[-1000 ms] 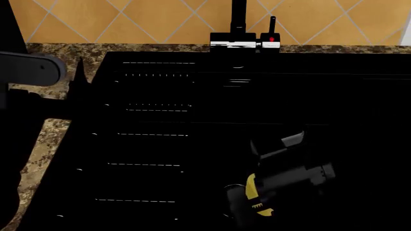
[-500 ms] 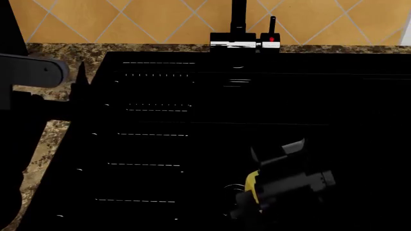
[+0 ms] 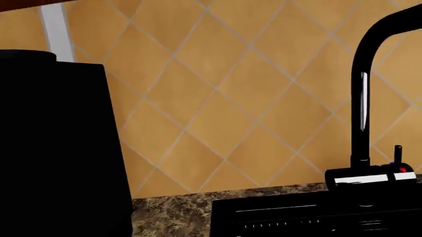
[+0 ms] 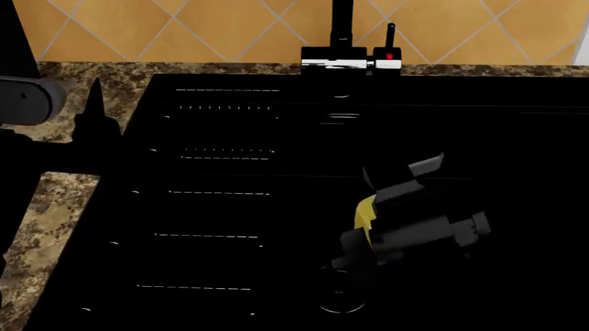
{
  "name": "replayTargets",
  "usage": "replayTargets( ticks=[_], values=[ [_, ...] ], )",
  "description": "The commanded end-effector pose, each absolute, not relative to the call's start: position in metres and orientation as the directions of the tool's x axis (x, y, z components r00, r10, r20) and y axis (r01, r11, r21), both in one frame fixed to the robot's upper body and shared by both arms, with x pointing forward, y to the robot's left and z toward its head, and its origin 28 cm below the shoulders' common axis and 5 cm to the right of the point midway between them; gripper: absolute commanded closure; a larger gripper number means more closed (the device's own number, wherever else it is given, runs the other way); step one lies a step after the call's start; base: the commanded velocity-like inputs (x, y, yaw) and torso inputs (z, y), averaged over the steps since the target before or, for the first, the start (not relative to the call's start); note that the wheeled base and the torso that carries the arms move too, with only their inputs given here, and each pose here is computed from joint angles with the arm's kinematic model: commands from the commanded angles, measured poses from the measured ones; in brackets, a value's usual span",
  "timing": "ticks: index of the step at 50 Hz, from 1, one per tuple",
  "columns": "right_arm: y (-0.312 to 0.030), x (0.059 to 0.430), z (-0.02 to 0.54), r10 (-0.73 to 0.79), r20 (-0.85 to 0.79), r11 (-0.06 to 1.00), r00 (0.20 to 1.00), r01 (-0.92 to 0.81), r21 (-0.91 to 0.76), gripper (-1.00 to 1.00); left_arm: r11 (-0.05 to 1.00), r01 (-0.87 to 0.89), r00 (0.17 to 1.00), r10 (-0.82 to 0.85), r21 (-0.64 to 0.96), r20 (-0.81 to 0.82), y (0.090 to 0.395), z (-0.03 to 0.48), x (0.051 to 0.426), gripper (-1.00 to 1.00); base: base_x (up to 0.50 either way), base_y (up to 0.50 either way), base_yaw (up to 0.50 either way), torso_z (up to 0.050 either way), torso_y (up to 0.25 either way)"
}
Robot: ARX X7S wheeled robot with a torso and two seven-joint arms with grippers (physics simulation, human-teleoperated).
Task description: Pick the cheese from the sink and place it on the plate located on the counter
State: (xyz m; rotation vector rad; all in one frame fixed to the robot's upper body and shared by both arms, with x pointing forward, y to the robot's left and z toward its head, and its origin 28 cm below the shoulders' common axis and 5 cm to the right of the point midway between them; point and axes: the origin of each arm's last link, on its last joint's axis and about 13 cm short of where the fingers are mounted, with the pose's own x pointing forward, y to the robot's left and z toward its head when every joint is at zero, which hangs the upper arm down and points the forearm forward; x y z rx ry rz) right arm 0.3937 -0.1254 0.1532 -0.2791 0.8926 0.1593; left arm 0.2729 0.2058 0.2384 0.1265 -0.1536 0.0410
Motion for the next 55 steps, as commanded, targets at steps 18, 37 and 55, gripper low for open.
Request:
replayTargets(
  ticks=[18,37,55],
  values=[
    [-0.128,0.325,0.207,0.002,-0.647,0.92,0.762,-0.255,-0.298,1.0,0.995,-0.04,0.975,0.02,0.087,0.22,0.204,0.261,0.244,-1.0,0.0,0.0,0.0,0.0,0.0],
    [-0.133,0.29,0.243,-0.006,-0.503,0.937,0.864,-0.171,-0.305,1.0,0.996,-0.035,0.975,0.016,0.083,0.224,0.204,0.262,0.245,-1.0,0.0,0.0,0.0,0.0,0.0],
    [-0.132,0.284,0.254,-0.004,-0.426,0.932,0.905,-0.151,-0.329,1.0,0.996,-0.031,0.972,0.012,0.079,0.233,0.205,0.263,0.241,-1.0,0.0,0.0,0.0,0.0,0.0]
  ],
)
